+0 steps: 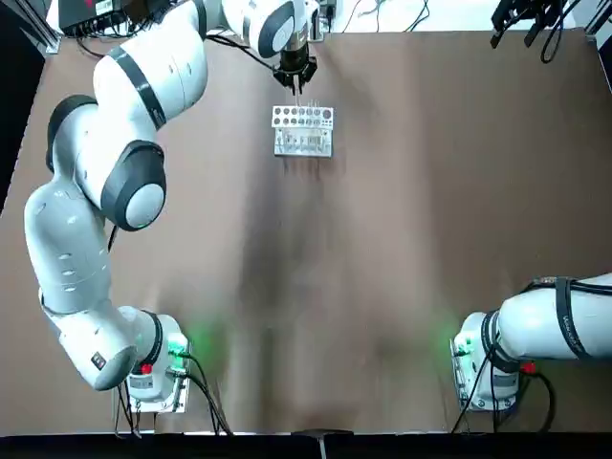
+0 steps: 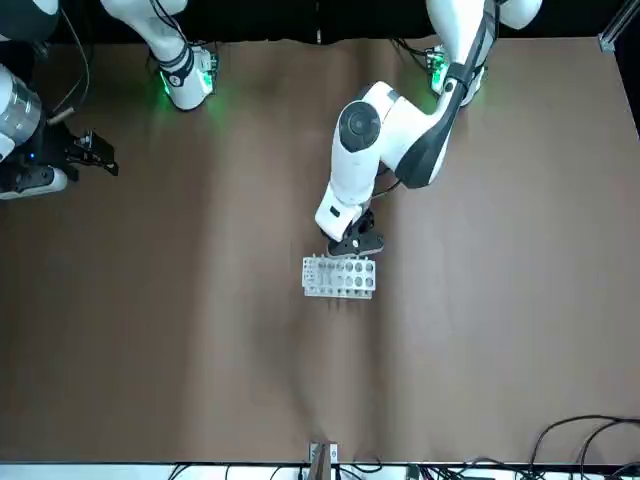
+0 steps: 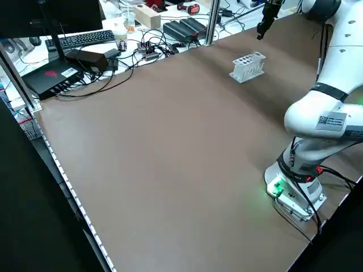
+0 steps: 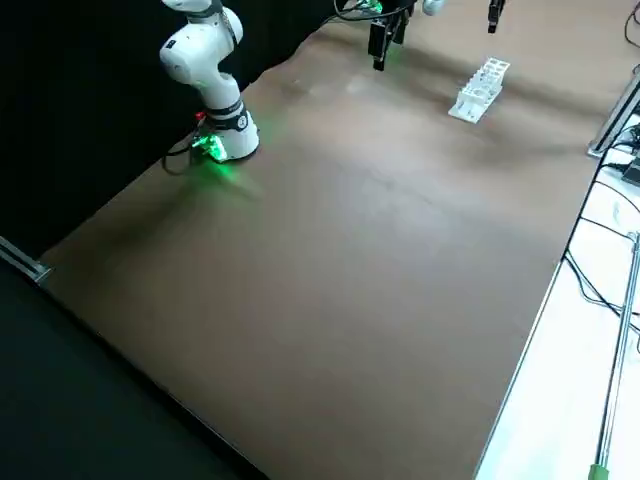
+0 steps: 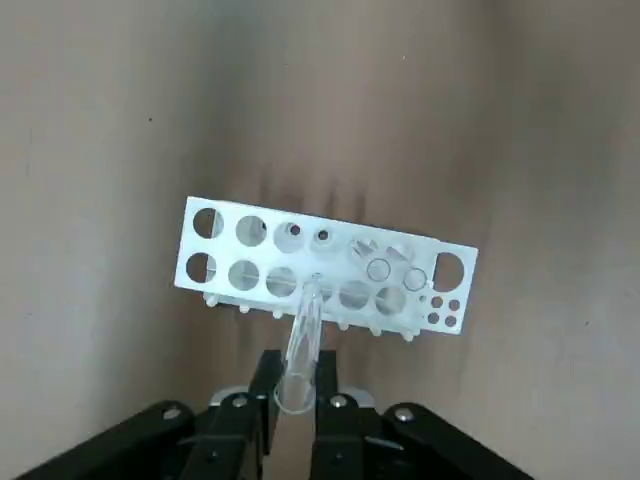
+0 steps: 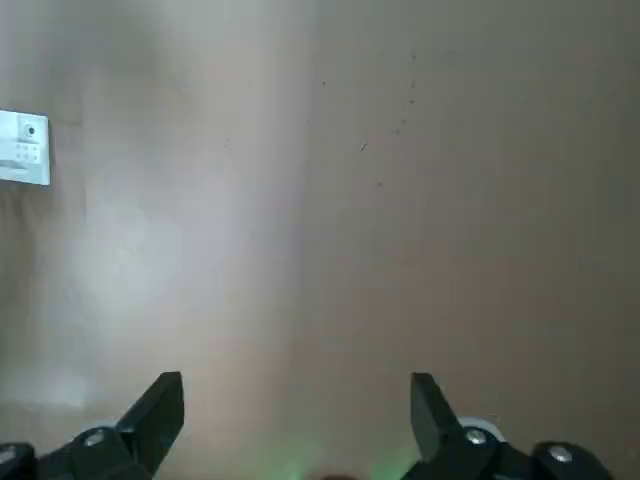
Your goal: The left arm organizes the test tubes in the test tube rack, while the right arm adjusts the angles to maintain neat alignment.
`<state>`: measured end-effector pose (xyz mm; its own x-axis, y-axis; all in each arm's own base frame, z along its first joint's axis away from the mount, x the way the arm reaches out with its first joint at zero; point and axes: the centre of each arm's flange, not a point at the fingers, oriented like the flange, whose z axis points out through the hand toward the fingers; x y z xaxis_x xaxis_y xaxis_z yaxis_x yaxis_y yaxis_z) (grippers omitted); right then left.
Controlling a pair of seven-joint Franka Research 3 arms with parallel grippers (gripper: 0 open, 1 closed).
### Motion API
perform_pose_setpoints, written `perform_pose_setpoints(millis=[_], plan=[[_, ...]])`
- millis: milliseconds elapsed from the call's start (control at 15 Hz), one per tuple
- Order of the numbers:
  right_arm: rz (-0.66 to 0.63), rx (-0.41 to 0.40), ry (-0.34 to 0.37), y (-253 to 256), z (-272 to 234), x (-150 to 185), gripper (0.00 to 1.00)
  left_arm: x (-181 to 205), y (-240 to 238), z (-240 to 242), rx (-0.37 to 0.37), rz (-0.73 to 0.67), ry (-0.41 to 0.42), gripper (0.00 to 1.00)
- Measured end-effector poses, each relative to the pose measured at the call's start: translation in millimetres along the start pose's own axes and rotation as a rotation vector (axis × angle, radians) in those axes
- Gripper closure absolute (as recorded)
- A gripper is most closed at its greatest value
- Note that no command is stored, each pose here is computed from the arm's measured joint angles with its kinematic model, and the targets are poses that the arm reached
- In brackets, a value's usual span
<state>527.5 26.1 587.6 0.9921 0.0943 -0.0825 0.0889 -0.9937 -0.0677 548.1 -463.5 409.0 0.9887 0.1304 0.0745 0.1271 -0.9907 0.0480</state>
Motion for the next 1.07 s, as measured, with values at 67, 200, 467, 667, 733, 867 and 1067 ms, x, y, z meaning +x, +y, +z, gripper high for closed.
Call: perform_pose_setpoints(millis=[67,200,467,667,733,867,1067], plan=[[0.000,0.000,0.000,0.0,0.0,0.0,0.00,1.0,-0.8,-0.1,-0.001,-0.002,0.001,0.82],[0.000,0.000,0.000,0.0,0.0,0.0,0.00,5.7,-3.5,-0.9,-0.006,-0.010,0.011,0.82],[0.000,0.000,0.000,0.0,0.0,0.0,0.00,16.2,-6.8,-4.5,-0.036,-0.023,0.048,0.82],[0.000,0.000,0.000,-0.1,0.0,0.0,0.00,17.7,-5.5,-4.0,-0.047,-0.023,0.059,0.82],[0.000,0.000,0.000,-0.1,0.0,0.0,0.00,17.8,-5.5,-2.2,-0.046,-0.023,0.058,0.82],[0.000,0.000,0.000,-0.1,0.0,0.0,0.00,18.6,-5.0,1.4,-0.047,-0.024,0.060,0.82],[0.000,0.000,0.000,-0.2,0.0,0.0,0.00,19.7,-4.9,8.6,-0.043,-0.024,0.059,0.82]])
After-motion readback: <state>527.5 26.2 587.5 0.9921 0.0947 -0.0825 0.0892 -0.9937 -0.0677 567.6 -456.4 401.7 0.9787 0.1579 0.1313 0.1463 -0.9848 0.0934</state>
